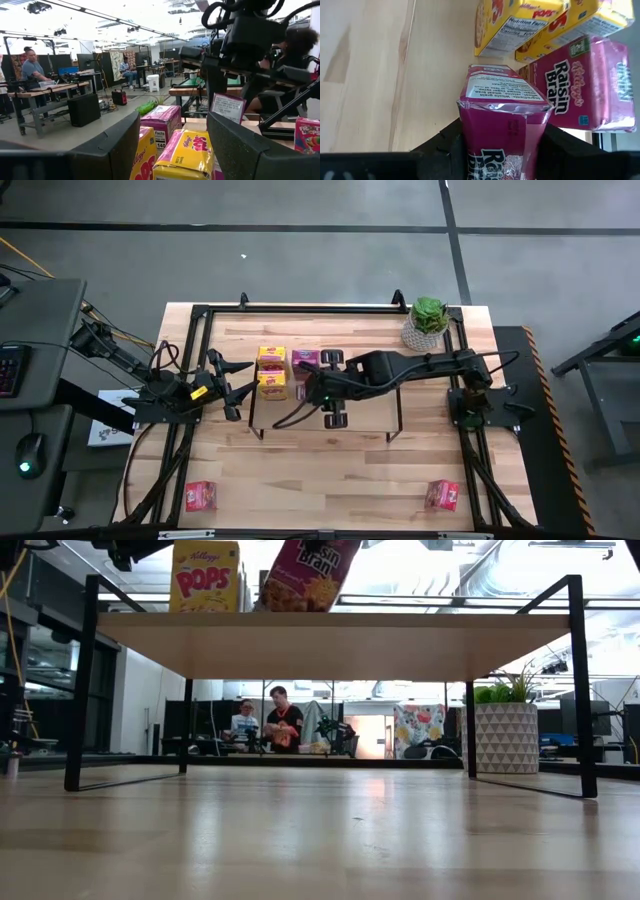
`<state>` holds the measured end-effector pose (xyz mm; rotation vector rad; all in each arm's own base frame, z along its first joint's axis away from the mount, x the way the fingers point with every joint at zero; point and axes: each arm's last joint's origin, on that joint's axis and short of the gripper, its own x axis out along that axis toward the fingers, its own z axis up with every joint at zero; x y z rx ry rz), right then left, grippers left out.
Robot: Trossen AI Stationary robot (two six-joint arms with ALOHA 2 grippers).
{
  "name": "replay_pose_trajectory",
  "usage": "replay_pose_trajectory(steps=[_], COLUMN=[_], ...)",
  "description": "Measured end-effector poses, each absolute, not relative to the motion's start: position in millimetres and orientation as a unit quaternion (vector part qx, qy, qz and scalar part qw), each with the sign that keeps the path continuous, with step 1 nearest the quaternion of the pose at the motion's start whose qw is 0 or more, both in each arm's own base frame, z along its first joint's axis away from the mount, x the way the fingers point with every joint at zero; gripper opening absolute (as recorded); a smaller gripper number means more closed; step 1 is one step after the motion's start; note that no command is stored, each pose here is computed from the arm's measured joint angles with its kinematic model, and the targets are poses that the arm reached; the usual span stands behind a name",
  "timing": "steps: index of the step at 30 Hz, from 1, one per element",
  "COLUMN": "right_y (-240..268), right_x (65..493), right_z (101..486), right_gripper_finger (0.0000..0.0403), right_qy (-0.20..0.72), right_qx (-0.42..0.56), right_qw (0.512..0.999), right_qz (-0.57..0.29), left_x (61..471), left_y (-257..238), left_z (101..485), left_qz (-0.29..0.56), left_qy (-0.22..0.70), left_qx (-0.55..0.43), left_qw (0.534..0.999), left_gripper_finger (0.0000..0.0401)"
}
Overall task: Stack cereal on shelf
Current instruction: Put the purple cereal box on the shelf
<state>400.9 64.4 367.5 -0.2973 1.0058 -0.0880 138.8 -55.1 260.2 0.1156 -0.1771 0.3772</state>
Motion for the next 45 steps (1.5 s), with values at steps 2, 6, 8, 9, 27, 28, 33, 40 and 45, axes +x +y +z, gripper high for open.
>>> replay_pose_trajectory(steps=[2, 6, 8, 9, 27, 28, 33, 40, 45], right_y=[64.6, 64.7, 64.8, 64.8, 60.5, 60.2, 57.9, 57.9, 58.0], right_x=[401.5, 401.9, 402.7, 402.8, 403.6, 403.7, 404.0, 404.0, 404.0], right_z=[367.2, 367.1, 367.6, 367.6, 367.5, 367.5, 367.5, 367.5, 367.4], right_gripper_finger=[0.0158, 0.0158, 0.0158, 0.0158, 0.0158, 0.0158, 0.0158, 0.0158, 0.0158], right_qy=[0.479, 0.478, 0.474, 0.473, 0.475, 0.475, 0.475, 0.475, 0.476], right_qx=[-0.141, -0.14, -0.139, -0.139, -0.125, -0.126, -0.125, -0.125, -0.127], right_qw=[0.866, 0.866, 0.869, 0.869, 0.87, 0.87, 0.87, 0.87, 0.87], right_qz=[-0.043, -0.043, -0.043, -0.043, -0.037, -0.038, -0.04, -0.039, -0.035], left_x=[138.8, 138.8, 138.8, 138.8, 138.8, 138.8, 138.8, 138.8, 138.8], left_y=[-55.1, -55.1, -55.1, -55.1, -55.1, -55.1, -55.1, -55.1, -55.1], left_z=[260.2, 260.1, 260.2, 260.3, 260.2, 260.2, 260.3, 260.1, 260.1], left_qz=[0.187, 0.187, 0.187, 0.187, 0.187, 0.187, 0.187, 0.187, 0.187], left_qy=[-0.088, -0.088, -0.088, -0.088, -0.088, -0.088, -0.088, -0.088, -0.088], left_qx=[0.057, 0.057, 0.057, 0.057, 0.056, 0.056, 0.056, 0.057, 0.057], left_qw=[0.977, 0.977, 0.977, 0.977, 0.977, 0.977, 0.977, 0.977, 0.977], left_gripper_finger=[0.022, 0.022, 0.022, 0.022, 0.022, 0.022, 0.022, 0.022, 0.022])
